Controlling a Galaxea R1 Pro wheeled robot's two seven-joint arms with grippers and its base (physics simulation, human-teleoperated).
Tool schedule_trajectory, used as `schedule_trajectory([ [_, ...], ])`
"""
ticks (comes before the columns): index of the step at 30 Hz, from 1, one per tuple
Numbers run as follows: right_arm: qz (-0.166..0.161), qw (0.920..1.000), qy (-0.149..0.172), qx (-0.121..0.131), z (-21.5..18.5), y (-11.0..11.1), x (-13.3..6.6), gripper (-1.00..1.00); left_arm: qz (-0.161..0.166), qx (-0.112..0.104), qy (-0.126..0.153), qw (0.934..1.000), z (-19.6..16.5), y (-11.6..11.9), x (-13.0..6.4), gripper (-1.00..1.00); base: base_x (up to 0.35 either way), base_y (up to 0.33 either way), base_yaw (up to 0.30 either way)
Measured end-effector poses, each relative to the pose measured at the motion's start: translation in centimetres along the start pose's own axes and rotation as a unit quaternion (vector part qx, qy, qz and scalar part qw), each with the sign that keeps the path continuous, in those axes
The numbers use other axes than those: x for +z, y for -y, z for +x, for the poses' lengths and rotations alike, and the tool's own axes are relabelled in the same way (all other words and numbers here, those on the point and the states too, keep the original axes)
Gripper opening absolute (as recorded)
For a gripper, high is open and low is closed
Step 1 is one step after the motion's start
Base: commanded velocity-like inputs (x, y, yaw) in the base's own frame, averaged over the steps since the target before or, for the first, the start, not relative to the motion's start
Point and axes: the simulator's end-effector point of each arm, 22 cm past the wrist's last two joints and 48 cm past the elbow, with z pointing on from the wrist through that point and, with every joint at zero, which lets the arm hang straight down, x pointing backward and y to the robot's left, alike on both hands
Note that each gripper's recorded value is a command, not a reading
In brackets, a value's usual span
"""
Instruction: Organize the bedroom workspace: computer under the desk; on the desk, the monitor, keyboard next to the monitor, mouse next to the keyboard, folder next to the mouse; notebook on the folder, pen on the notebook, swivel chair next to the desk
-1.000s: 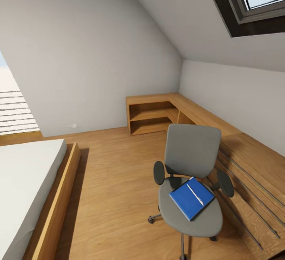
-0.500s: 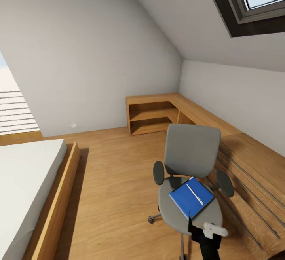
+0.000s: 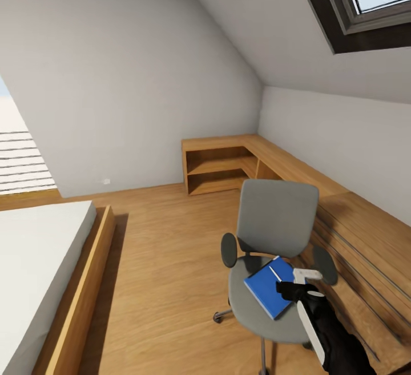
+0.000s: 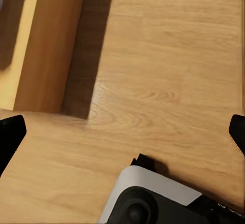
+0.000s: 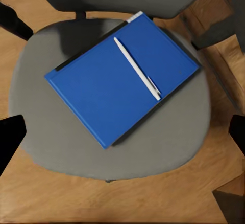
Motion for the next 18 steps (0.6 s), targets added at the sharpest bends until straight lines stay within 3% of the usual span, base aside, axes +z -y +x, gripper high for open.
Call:
schedule_trajectory([
  [4, -0.003, 1.0, -0.002, -0.005, -0.4, 0.4, -0.1, 1.0, 0.001, -0.002, 0.007, 1.0, -0.3, 0.1, 0.0, 1.0, 0.271, 0.0, 0.0],
  [10, -0.009, 0.9994, -0.005, -0.032, -0.2, 0.9, 0.1, 1.0, 0.011, 0.004, 0.013, 0.9998, -0.5, 1.2, -0.3, 1.0, 0.319, 0.0, 0.0],
  [14, -0.026, 0.9983, -0.01, -0.052, 0.6, 0.6, 0.5, 1.0, 0.014, 0.006, 0.014, 0.9998, -0.5, 1.4, -0.3, 1.0, 0.074, 0.0, 0.0],
  [18, -0.033, 0.9954, -0.044, -0.079, 5.7, 0.3, 2.3, 1.0, 0.026, -0.006, 0.039, 0.9989, -3.1, 2.5, -0.7, 1.0, 0.01, 0.0, 0.0],
])
